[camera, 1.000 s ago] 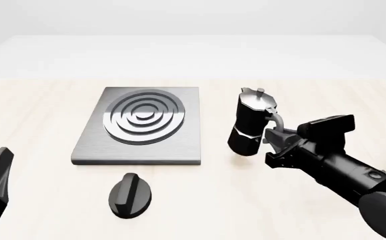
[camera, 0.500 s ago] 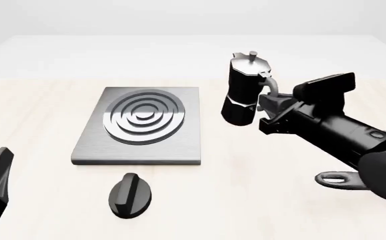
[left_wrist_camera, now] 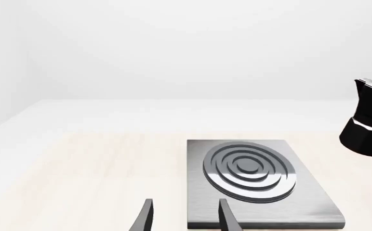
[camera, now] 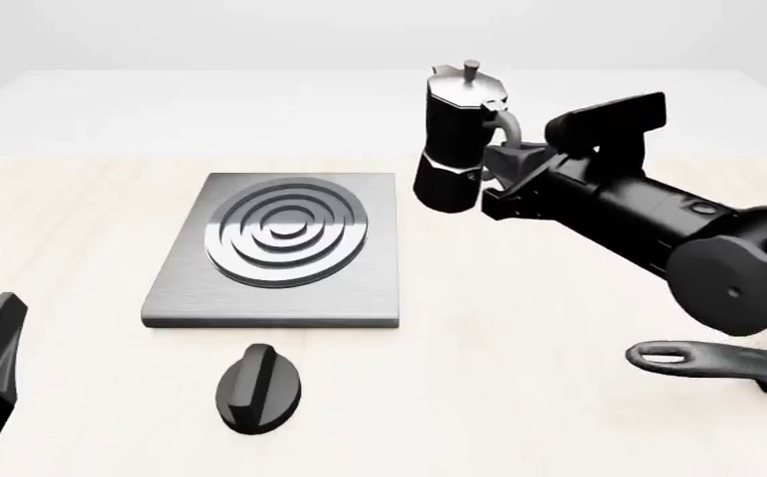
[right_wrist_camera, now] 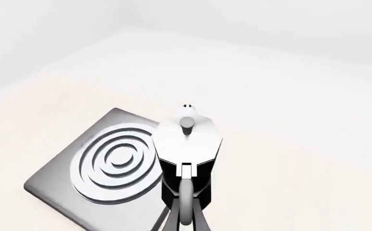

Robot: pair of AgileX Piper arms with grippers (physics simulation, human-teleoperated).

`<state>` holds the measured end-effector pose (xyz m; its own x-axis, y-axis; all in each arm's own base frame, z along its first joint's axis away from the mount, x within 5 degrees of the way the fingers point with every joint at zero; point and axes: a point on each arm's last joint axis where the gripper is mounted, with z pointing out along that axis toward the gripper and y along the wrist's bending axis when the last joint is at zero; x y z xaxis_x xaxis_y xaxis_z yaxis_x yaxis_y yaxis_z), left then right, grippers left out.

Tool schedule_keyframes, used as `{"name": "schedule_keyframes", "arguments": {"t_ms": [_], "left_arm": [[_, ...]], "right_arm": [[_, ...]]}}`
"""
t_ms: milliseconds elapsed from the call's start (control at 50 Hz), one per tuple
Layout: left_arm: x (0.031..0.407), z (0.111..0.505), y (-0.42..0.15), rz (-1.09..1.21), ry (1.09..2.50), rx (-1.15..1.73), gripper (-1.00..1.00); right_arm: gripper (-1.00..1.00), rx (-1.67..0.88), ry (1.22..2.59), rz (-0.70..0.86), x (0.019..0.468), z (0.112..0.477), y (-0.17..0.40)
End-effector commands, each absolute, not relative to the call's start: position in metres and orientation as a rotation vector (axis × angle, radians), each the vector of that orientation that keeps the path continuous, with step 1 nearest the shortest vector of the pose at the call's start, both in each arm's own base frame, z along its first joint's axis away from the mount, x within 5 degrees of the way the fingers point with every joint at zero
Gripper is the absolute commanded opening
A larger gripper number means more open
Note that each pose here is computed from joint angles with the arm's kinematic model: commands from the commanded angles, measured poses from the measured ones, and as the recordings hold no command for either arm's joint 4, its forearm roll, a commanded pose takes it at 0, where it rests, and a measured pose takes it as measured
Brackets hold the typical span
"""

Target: Put the moka pot on the stove.

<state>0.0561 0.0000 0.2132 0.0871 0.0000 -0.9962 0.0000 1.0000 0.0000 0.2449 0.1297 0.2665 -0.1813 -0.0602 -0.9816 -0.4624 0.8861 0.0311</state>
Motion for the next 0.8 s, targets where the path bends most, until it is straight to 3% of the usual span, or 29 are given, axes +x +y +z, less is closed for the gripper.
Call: {"name": "schedule_keyframes", "arguments": {"t_ms": [20,800], "left_arm": [[0.056,0.213,0.000,0.000,1.484,0.000,1.00],[0.056,0.213,0.000,0.000,1.484,0.000,1.00]], "right_arm": [[-1.00,-0.414,1.688,0.400,0.264,0.282,0.148],[-1.00,-0.518,1.677,0.519,0.324,0.278,0.248]]}}
